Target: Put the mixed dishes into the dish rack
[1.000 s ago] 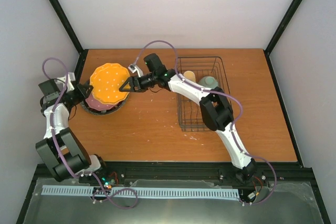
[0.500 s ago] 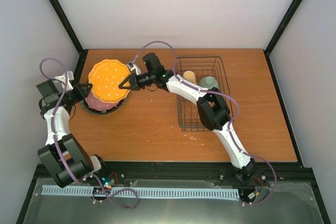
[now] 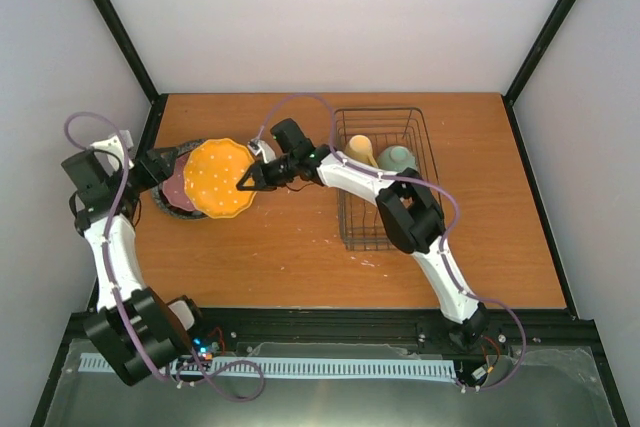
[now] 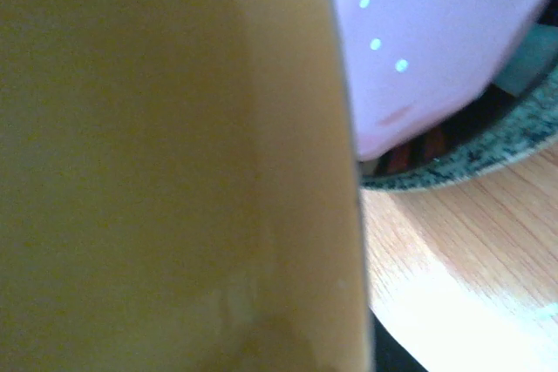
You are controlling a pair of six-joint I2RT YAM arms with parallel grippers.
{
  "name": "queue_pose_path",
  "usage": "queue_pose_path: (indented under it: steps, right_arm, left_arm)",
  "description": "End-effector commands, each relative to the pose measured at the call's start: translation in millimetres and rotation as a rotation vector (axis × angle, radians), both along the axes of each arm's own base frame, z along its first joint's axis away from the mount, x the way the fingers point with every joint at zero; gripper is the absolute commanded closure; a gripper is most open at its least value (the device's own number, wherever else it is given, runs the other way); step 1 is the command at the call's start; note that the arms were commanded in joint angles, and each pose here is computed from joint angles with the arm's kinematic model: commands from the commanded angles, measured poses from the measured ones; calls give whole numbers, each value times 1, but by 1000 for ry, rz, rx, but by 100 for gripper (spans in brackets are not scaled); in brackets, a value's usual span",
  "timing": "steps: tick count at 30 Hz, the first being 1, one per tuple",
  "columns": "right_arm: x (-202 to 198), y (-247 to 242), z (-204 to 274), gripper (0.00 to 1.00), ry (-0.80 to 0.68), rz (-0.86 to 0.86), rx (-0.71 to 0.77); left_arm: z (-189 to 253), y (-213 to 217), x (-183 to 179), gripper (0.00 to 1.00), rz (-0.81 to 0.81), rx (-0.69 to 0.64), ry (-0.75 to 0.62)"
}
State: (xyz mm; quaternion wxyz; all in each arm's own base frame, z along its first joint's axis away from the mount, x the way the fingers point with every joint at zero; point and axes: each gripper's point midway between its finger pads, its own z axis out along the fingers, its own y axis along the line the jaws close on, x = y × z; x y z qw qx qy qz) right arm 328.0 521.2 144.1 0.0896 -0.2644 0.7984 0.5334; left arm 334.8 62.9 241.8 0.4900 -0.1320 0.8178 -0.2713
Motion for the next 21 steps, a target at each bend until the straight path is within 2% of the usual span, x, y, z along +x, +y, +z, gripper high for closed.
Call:
queue_pose_path:
  steps: [1, 2, 5, 8, 13, 17, 21]
  right_arm:
    - [0, -7, 106, 97, -249, -15, 153]
    - [0, -10, 111, 97, -274, -30, 146]
    - [6, -26, 133, 97, -366, -98, 98]
    - [13, -53, 159, 97, -470, -207, 15]
    - [20, -123, 201, 97, -662, -503, -179]
    - [2, -182, 235, 97, -827, -718, -345]
    - [-27, -230, 263, 97, -864, -924, -449]
  left_arm:
    - [59, 10, -7, 3, 107, 136, -171]
    - [68, 12, -11, 1, 140, 160, -203]
    - [94, 21, -27, 0, 247, 237, -277]
    - [109, 27, -38, 0, 323, 279, -297]
    - [115, 29, -48, 0, 366, 309, -304]
    - [123, 23, -52, 0, 367, 336, -325]
    - [139, 17, -56, 0, 363, 357, -371]
